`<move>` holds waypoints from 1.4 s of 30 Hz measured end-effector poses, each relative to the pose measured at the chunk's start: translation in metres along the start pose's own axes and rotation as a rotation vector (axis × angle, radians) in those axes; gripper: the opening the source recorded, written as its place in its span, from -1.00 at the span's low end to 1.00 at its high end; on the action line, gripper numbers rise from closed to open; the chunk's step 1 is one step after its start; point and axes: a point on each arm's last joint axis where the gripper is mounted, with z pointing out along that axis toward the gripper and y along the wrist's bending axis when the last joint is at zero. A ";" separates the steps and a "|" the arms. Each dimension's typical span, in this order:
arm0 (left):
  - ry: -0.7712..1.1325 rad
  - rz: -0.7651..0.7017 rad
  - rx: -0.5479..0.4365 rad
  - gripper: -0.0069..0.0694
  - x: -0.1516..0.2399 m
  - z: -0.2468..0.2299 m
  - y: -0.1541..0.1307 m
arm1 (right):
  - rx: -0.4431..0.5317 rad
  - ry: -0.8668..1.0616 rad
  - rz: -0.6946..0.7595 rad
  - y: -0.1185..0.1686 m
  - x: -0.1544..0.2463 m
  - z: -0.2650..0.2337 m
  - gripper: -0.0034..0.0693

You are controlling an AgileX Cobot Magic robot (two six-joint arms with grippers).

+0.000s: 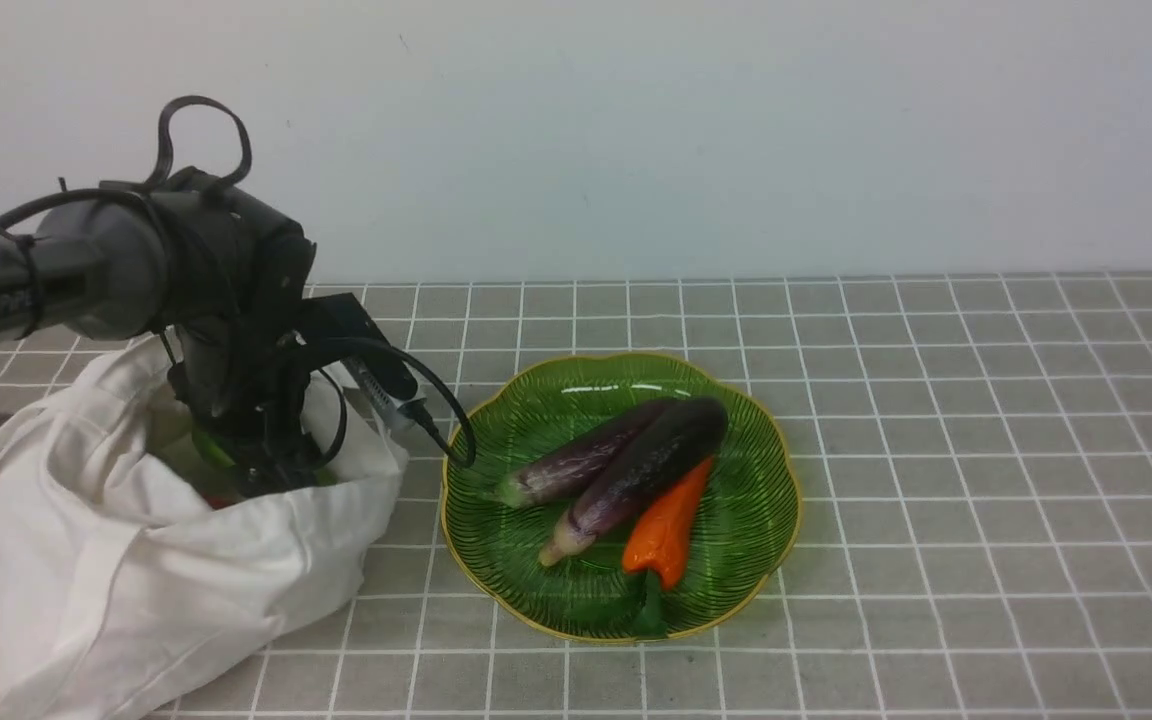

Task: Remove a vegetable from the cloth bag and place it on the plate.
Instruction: Use the left arm to grab a chayote from the bag

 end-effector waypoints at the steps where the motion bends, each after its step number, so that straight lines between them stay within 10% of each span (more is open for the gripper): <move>1: -0.023 0.018 -0.026 0.53 -0.004 -0.001 0.000 | 0.000 0.000 0.000 0.000 0.000 0.000 -0.95; 29: -0.071 0.215 -0.166 0.48 -0.024 0.041 0.002 | 0.000 0.000 0.000 0.000 0.000 0.000 -0.95; 42: -0.051 -0.063 -0.077 0.24 -0.015 0.016 -0.002 | 0.000 0.000 -0.001 0.000 0.000 0.000 -0.95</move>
